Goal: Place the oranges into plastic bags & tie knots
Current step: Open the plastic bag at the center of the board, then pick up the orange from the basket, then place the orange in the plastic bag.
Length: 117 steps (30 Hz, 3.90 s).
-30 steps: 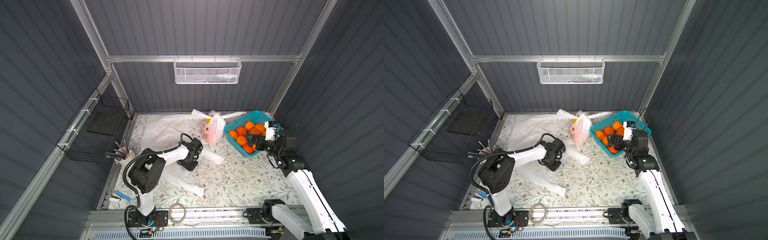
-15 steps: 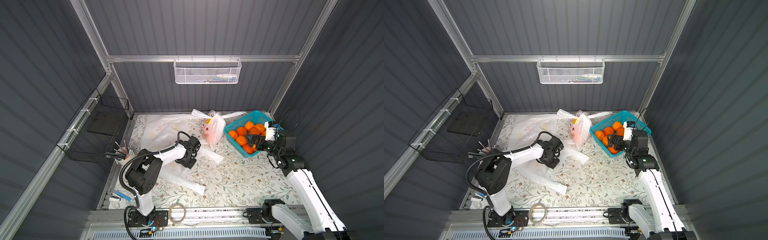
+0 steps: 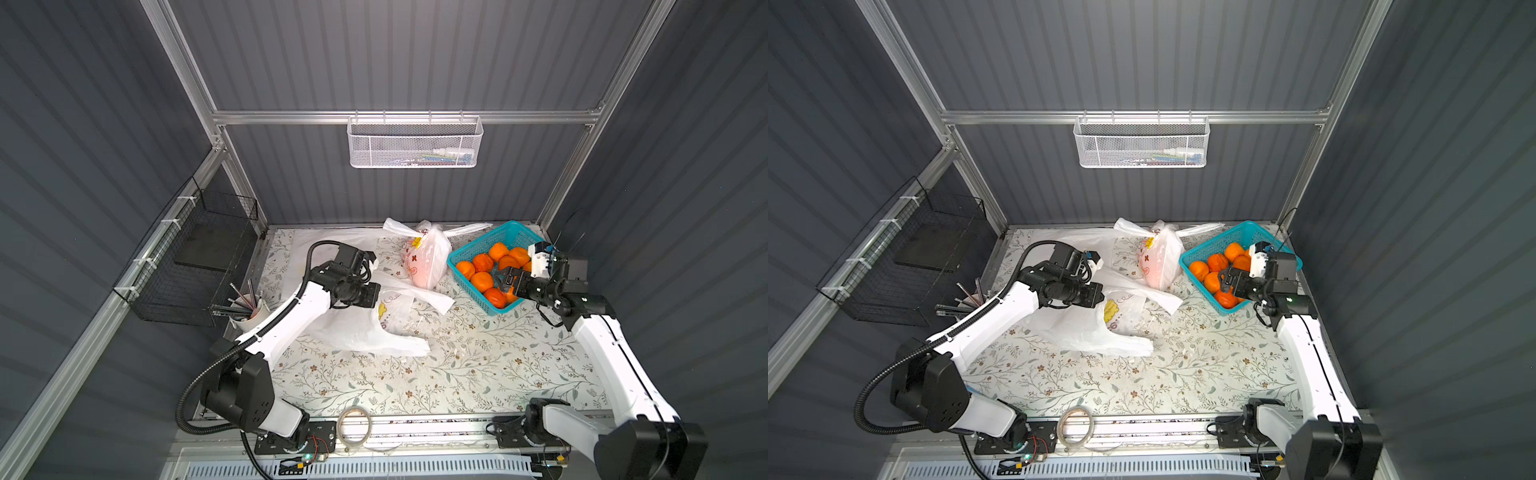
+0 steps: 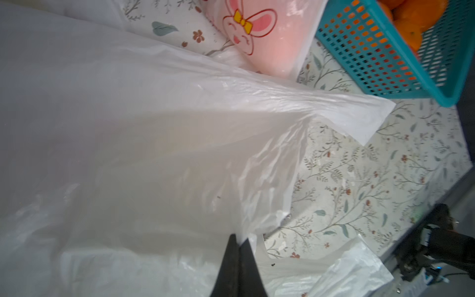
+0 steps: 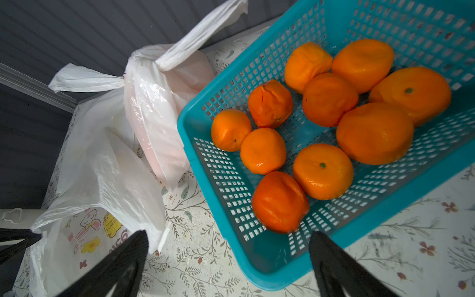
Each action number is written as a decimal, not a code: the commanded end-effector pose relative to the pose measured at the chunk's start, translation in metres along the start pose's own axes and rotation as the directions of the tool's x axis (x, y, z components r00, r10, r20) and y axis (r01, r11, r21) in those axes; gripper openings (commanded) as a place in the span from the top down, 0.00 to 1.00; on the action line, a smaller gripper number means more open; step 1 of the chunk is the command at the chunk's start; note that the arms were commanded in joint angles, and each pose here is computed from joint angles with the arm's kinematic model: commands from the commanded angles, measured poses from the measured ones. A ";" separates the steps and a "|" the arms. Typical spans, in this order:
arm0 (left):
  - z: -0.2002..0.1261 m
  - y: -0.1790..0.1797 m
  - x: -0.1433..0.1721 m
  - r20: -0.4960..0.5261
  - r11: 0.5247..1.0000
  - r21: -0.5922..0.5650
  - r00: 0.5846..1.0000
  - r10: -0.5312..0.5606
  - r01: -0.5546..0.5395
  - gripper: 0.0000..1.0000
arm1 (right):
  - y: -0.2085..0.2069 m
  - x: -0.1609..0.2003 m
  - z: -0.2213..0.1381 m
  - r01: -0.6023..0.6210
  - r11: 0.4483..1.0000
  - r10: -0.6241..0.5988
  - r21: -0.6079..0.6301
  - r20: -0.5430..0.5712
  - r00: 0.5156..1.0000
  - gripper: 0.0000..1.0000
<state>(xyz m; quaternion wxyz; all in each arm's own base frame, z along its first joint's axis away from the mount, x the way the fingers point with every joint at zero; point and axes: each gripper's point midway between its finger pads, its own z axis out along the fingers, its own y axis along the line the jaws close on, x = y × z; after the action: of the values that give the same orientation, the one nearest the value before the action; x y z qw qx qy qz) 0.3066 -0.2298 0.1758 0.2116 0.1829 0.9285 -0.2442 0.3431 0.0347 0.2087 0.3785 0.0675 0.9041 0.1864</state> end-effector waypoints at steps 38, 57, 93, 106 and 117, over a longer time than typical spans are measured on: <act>-0.036 -0.097 -0.078 0.036 0.784 0.576 0.951 -0.306 0.230 1.00 | -0.060 -0.033 0.208 -0.409 0.909 0.414 0.076 -0.076 0.907 0.04; -0.033 -0.094 -0.079 0.035 0.783 0.571 0.946 -0.324 0.247 1.00 | -0.042 -0.040 0.182 -0.403 0.915 0.402 -0.014 -0.040 0.915 0.36; -0.050 -0.110 -0.071 0.043 0.730 0.656 0.955 -0.292 0.194 1.00 | 0.155 0.039 0.016 -0.182 0.807 0.151 -0.562 -0.101 0.983 0.38; -0.061 -0.141 -0.083 0.102 0.675 0.726 0.952 -0.290 0.128 1.00 | 0.194 0.042 0.025 -0.126 0.809 0.036 -0.574 -0.164 0.986 0.28; -0.041 -0.129 -0.080 0.080 0.669 0.719 0.933 -0.352 0.191 1.00 | 0.185 0.044 0.029 -0.096 0.855 0.007 -0.510 -0.173 0.985 0.07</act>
<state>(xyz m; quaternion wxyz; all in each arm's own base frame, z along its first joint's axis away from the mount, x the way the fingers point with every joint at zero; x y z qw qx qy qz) 0.3003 -0.3333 0.2912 0.1731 0.0852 0.7609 -0.6195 0.3294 0.2256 0.2238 0.2902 -0.0153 0.8461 0.4469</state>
